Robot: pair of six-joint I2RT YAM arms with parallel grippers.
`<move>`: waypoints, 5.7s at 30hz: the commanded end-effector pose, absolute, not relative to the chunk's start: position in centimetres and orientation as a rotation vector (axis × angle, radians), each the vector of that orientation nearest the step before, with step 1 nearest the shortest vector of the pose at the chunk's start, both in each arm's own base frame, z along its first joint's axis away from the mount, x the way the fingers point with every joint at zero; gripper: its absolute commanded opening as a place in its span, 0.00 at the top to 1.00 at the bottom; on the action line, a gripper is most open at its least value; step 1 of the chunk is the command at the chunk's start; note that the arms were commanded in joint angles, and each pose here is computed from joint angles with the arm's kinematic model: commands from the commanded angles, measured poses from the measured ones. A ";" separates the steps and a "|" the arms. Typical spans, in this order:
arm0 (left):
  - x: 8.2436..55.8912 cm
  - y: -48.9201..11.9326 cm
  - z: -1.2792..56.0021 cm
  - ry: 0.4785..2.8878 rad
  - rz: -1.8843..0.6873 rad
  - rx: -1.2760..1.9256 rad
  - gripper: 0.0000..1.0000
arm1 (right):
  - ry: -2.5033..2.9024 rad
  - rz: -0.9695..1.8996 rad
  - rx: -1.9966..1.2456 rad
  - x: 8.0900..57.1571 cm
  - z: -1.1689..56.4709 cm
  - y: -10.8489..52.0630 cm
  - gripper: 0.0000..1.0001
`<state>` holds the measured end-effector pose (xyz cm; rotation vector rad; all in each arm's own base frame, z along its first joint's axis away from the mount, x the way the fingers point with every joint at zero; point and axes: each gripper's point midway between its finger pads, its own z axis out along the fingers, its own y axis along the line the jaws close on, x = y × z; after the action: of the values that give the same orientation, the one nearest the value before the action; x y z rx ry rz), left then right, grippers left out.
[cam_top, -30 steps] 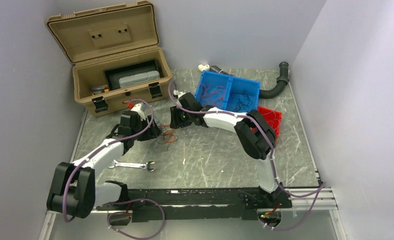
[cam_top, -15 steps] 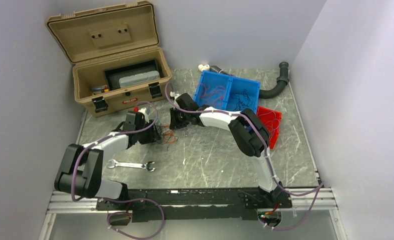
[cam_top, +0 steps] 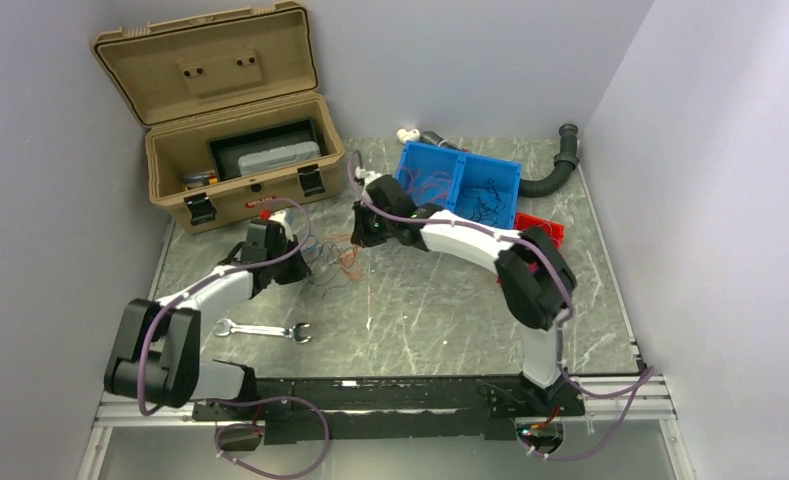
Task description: Untangle the cables
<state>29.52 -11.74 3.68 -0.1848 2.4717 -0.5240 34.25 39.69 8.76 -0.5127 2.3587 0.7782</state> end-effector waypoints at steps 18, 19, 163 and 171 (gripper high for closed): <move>29.6 -7.6 6.5 2.277 -0.479 -0.461 1.00 | 1.945 0.445 0.073 36.3 28.5 16.9 1.00; 29.6 -7.6 6.5 2.278 -0.480 -0.461 1.00 | 1.933 0.447 0.076 36.2 28.9 16.6 1.00; 28.2 -13.5 14.9 2.033 -0.702 -0.059 0.02 | 2.346 1.147 -0.713 23.6 13.0 35.8 1.00; 28.2 -14.3 14.0 2.000 -0.768 -0.032 0.01 | 2.239 1.354 -0.666 23.8 19.9 35.0 1.00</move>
<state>27.90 -13.32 12.17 -0.0781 2.1212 -0.6834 23.46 35.01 13.53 -0.6543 2.3803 1.2244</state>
